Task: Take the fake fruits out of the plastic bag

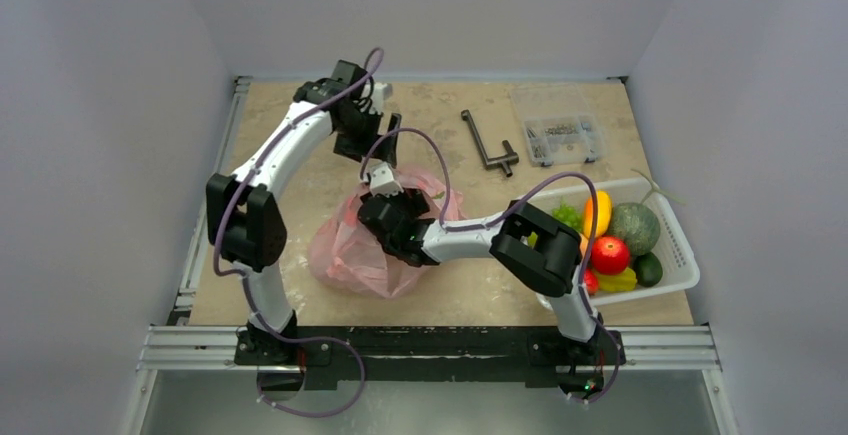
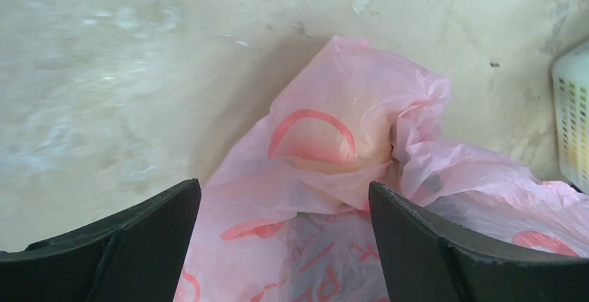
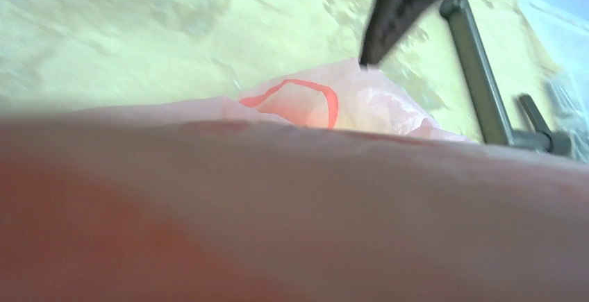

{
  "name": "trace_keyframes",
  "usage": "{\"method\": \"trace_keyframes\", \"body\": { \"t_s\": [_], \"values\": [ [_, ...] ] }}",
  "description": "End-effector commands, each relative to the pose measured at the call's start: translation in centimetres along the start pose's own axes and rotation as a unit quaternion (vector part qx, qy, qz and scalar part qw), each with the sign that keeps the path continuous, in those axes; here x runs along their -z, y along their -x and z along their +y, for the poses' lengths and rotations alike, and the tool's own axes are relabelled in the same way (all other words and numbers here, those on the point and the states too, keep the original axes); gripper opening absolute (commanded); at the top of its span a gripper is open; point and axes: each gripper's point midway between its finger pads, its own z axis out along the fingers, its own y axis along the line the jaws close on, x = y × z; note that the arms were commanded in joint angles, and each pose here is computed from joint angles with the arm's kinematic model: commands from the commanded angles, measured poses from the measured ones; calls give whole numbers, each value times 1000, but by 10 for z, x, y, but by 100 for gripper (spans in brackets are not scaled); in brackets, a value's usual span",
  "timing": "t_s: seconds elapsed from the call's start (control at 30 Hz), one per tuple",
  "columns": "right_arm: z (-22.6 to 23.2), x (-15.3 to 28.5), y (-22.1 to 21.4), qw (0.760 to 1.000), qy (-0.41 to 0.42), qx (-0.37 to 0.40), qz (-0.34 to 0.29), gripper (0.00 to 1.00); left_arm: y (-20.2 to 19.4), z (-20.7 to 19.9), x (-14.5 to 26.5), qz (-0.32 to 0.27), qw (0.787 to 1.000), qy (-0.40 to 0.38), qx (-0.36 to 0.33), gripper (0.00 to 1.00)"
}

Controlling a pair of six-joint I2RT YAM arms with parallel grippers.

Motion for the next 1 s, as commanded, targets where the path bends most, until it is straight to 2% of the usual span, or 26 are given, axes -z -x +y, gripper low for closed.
{"method": "trace_keyframes", "body": {
  "t_s": [0.0,0.17,0.33,0.47,0.73,0.9,0.97],
  "values": [
    [21,-12,56,997,65,-39,-30,8,15,37,46,-74,992,100,-10,92],
    [37,-8,50,988,151,-21,17,7,20,58,62,-99,988,117,14,93],
    [34,14,10,971,206,-1,123,6,22,35,60,-95,994,50,7,92],
    [39,45,2,947,286,-34,144,12,24,28,68,-107,994,35,6,93],
    [17,34,4,955,249,-109,122,4,18,-1,103,-140,990,-23,17,94],
    [9,25,12,957,229,-135,114,2,-24,-13,140,-170,984,-47,37,96],
    [11,23,15,956,230,-141,114,2,-50,-31,147,-180,979,-93,33,100]
  ]
}}
